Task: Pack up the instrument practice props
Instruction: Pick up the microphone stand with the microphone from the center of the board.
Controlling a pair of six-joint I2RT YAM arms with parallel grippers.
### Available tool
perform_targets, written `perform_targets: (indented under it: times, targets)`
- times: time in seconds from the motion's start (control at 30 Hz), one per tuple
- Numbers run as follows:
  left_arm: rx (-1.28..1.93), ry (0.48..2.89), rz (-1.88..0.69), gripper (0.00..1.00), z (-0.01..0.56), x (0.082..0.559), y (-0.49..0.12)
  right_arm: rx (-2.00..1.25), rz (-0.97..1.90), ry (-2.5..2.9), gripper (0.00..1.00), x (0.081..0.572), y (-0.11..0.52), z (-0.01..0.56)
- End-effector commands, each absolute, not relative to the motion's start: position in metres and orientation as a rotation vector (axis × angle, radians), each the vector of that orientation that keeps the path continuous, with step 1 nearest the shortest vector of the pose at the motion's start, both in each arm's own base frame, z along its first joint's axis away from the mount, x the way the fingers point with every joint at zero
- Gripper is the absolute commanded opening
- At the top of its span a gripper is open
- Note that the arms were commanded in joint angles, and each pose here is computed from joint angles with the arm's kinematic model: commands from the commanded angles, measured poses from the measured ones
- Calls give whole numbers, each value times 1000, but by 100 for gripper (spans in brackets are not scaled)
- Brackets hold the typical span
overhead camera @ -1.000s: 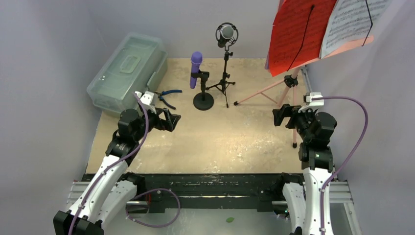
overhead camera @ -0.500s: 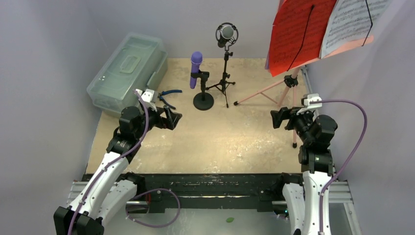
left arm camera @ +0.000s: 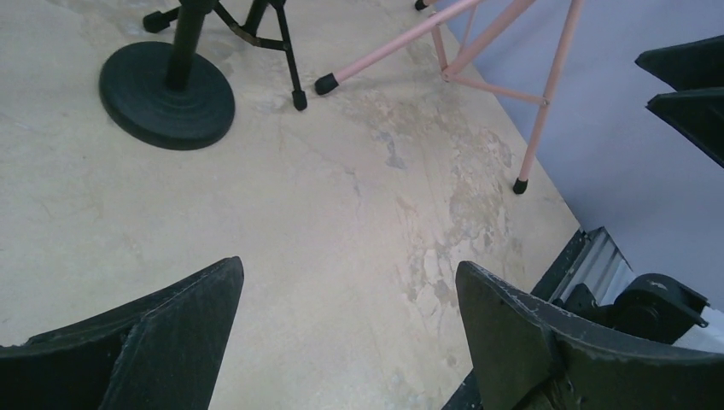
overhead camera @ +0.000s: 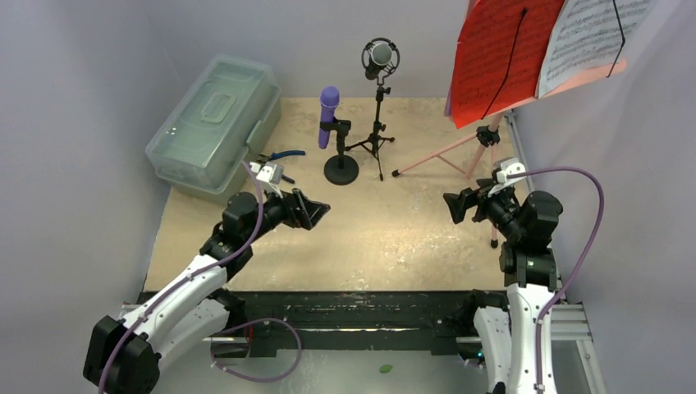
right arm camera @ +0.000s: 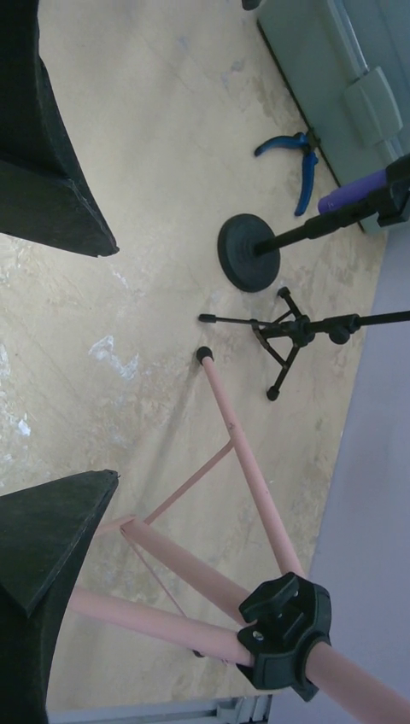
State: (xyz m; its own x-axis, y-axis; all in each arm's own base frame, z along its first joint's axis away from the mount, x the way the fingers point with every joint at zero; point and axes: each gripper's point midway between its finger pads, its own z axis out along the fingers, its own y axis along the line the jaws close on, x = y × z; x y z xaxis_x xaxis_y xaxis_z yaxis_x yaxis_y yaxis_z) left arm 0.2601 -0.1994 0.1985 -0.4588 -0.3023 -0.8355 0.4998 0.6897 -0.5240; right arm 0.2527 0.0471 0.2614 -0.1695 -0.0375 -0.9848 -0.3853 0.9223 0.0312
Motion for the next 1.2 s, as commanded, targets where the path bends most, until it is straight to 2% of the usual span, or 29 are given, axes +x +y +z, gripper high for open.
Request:
perform_targets:
  times: [0.0, 0.23, 0.57, 0.7, 0.83, 1.03, 1.17]
  targets:
    - [68, 1685, -958, 96, 224, 274, -210, -378, 352, 1739, 99, 257, 53, 255]
    - [-15, 1599, -969, 96, 222, 305, -227, -415, 404, 1764, 99, 258, 59, 248]
    - [141, 1517, -851, 97, 234, 345, -258, -522, 517, 1822, 99, 259, 72, 233]
    - [98, 1472, -800, 95, 239, 344, -246, -540, 515, 1731, 99, 247, 79, 246]
    - [-22, 1574, -713, 95, 224, 355, -231, -512, 496, 1721, 99, 249, 76, 249]
    - [-63, 1640, -673, 84, 205, 379, -247, -466, 470, 1752, 99, 256, 69, 246]
    - [-4, 1639, -678, 82, 208, 387, -270, -468, 544, 1814, 99, 263, 73, 233]
